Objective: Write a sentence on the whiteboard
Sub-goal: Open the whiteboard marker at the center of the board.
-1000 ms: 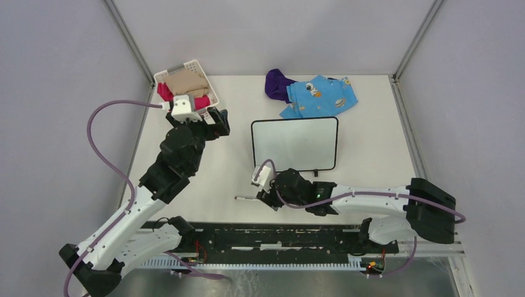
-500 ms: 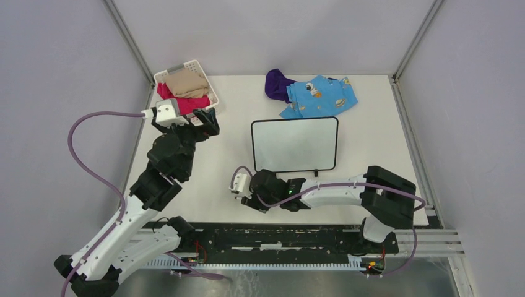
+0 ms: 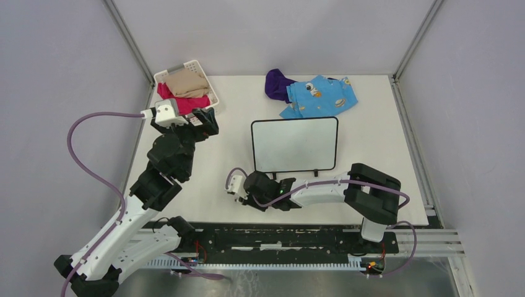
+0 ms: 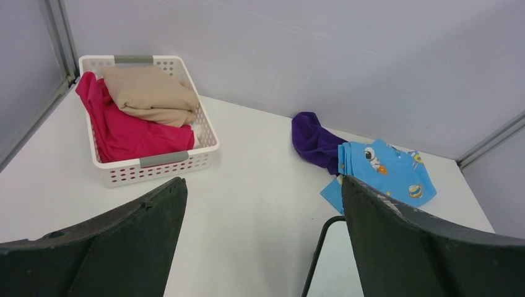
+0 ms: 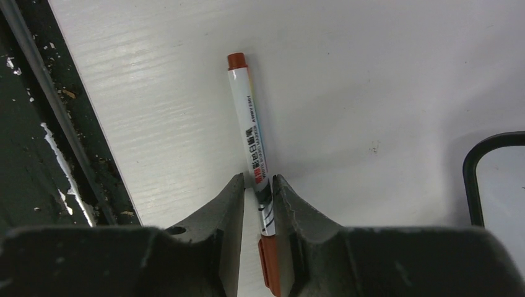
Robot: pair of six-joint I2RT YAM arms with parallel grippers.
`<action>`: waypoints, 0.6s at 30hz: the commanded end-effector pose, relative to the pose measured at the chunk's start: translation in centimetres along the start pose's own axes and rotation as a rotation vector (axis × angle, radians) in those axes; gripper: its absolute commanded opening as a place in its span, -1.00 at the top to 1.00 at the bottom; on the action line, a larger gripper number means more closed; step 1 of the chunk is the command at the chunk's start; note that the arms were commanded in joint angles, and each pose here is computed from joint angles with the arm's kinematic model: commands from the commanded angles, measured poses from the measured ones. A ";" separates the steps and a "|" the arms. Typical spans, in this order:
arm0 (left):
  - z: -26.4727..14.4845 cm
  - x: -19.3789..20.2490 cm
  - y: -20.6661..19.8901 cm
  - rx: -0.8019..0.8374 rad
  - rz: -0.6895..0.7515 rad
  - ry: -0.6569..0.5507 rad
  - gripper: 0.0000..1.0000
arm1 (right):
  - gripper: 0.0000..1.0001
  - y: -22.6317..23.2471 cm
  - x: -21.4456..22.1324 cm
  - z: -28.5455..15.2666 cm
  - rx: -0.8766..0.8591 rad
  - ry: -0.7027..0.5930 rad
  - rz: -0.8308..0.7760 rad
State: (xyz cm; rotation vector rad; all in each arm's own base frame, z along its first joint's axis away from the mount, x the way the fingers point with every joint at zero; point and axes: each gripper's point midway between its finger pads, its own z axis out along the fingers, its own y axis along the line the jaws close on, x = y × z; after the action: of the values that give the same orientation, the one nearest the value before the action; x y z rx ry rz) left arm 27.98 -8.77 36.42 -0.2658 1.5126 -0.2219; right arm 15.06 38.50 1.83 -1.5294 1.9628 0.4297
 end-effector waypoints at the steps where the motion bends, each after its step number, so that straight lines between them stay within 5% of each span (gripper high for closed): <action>1: 0.1 -1.4 0.1 -0.011 -0.030 -0.046 -0.99 | 0.49 -0.4 1.3 0.1 0.039 0.043 0.017; 10: 0.1 -1.2 0.0 -0.009 -0.029 -0.041 -0.99 | 0.84 -2.3 4.0 -2.4 0.175 0.059 0.157; 18: 0.3 -0.9 -0.3 -0.001 -0.029 -0.031 -0.99 | 0.84 -3.6 6.5 -4.7 0.186 0.107 0.211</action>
State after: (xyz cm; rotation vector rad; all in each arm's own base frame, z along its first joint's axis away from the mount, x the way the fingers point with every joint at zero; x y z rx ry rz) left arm 28.06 -8.86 36.30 -0.2631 1.5168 -0.2200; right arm 16.06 31.95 1.70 -1.2726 2.1311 0.3040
